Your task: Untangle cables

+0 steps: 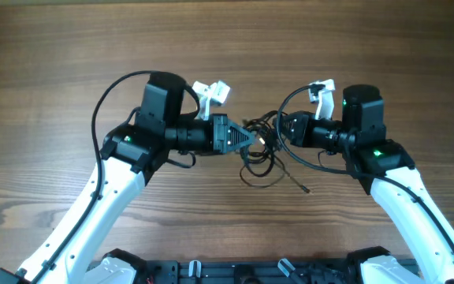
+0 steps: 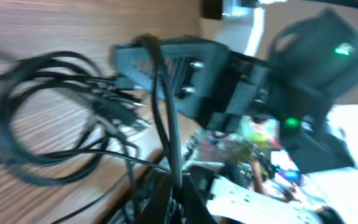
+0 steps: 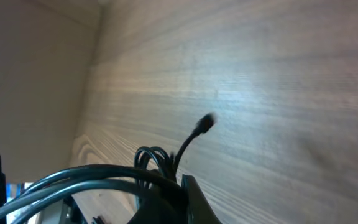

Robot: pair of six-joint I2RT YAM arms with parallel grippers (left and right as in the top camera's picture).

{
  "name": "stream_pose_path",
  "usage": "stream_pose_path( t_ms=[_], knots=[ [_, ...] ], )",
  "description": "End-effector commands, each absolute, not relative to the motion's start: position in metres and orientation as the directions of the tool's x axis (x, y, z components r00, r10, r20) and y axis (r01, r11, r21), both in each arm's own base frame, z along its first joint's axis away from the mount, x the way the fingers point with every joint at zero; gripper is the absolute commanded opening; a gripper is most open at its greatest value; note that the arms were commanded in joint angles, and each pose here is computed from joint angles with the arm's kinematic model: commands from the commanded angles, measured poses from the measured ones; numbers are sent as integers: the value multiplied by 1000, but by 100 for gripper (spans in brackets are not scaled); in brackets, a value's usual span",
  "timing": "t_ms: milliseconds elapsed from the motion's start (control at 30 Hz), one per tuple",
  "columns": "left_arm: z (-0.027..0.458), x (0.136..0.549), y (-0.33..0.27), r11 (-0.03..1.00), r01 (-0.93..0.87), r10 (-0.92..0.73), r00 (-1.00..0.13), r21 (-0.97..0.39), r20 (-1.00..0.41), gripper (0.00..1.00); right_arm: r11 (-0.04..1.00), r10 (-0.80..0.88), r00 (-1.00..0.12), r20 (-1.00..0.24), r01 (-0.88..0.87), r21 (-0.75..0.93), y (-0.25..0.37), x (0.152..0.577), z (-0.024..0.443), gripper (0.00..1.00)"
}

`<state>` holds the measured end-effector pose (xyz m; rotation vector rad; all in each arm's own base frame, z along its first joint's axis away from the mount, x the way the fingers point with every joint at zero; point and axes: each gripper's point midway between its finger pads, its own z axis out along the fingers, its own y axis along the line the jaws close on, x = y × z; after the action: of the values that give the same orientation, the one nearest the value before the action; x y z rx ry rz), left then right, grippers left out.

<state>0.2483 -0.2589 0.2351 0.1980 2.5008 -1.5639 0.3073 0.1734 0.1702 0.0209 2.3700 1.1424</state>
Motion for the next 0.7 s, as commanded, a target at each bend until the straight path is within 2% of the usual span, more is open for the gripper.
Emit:
stream_pose_path(
  t_ms=[0, 33, 67, 133, 200, 267, 533, 567, 633, 667],
  knots=[
    [213, 254, -245, 564, 182, -25, -971, -805, -237, 26, 687, 290, -866, -407, -108, 719, 160, 318, 163, 4],
    [199, 258, -235, 630, 139, -57, -973, -764, -223, 64, 663, 260, -877, -404, -142, 735, 167, 313, 166, 4],
    [191, 261, -228, 674, 111, -80, -972, -731, -221, 81, 642, 236, -883, -407, -173, 747, 171, 309, 169, 4],
    [179, 264, -218, 726, 74, -106, -970, -684, -217, 86, 602, 210, -893, -398, -202, 772, 178, 304, 175, 4],
    [177, 265, -218, 730, 69, -107, -971, -679, -214, 88, 539, 176, -902, -394, -246, 805, 188, 297, 185, 4],
    [173, 265, -218, 735, 59, -106, -974, -675, -200, 89, 455, 140, -901, -410, -310, 835, 198, 290, 201, 4],
    [145, 273, -214, 778, 7, -118, -981, -628, -156, 89, 363, 93, -899, -429, -371, 855, 206, 281, 217, 4],
    [145, 275, -215, 777, 10, -118, -980, -630, -160, 85, 359, 91, -899, -428, -371, 856, 207, 280, 217, 4],
    [144, 277, -216, 776, 12, -118, -979, -631, -163, 62, 360, 91, -899, -428, -371, 856, 207, 280, 217, 4],
    [144, 277, -216, 776, 12, -118, -980, -631, -163, 42, 360, 91, -899, -428, -371, 856, 207, 280, 217, 4]
  ],
)
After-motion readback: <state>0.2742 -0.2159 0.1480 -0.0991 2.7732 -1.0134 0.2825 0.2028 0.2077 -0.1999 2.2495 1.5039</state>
